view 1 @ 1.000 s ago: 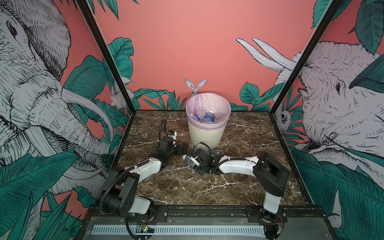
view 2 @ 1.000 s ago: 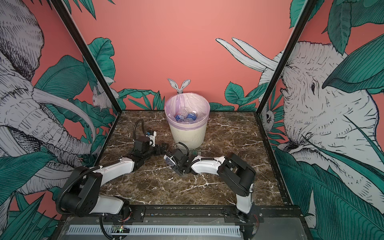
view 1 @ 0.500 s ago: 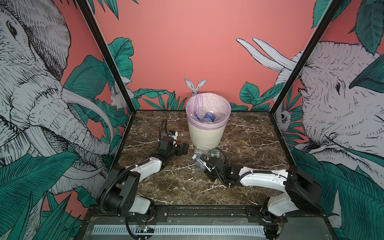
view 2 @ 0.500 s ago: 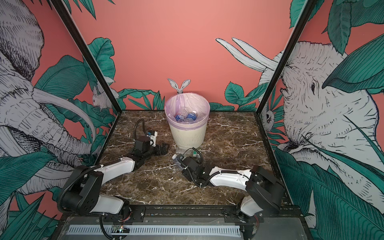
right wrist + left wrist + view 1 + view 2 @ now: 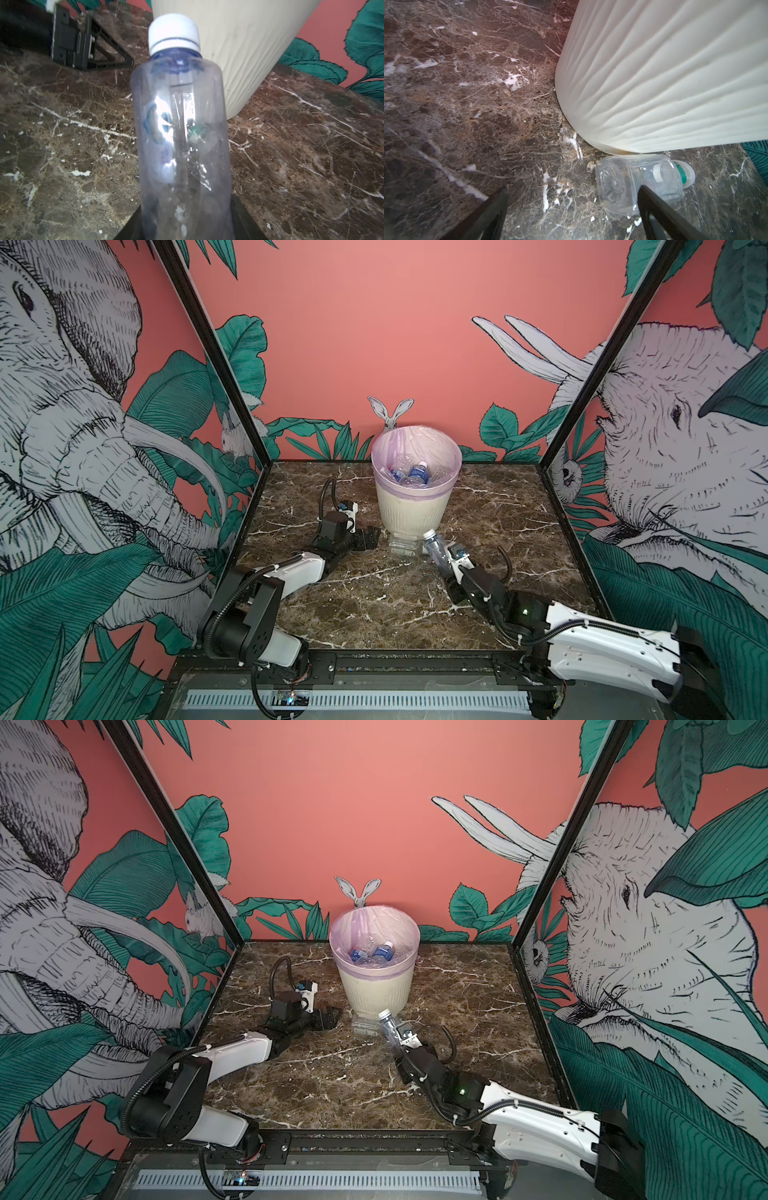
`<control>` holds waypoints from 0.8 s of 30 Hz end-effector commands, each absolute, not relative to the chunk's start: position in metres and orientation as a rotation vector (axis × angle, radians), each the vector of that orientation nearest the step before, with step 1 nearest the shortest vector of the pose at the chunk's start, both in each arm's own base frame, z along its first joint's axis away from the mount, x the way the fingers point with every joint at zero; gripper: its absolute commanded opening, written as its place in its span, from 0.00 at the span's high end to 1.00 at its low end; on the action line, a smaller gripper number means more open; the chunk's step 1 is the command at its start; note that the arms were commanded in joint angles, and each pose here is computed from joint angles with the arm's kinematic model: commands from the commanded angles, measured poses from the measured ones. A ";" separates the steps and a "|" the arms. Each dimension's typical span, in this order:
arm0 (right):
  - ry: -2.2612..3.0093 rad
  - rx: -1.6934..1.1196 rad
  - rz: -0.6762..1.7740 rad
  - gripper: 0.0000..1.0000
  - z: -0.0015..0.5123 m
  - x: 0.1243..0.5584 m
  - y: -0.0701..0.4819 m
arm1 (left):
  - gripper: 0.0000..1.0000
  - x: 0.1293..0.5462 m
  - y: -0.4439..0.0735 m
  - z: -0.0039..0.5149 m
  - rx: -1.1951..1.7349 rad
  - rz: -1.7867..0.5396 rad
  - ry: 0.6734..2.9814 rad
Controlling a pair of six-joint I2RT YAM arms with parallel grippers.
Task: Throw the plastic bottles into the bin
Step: 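Lift the clear water bottle with the right gripper over the bin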
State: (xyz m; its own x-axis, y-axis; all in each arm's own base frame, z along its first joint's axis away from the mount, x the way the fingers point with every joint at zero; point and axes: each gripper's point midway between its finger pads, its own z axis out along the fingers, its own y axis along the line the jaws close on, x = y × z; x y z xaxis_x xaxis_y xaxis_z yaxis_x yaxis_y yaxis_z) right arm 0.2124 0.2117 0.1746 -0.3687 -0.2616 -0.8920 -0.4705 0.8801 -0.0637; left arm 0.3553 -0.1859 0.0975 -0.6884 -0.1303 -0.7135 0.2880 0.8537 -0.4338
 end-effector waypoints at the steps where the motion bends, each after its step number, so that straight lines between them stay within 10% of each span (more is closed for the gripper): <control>1: 1.935 -0.417 0.224 0.49 0.199 0.213 0.190 | 0.03 0.363 -0.190 0.111 0.108 -0.709 2.193; 24: 1.649 -0.352 0.130 0.49 0.452 0.280 0.221 | 0.03 0.360 -0.197 0.116 0.114 -0.773 2.187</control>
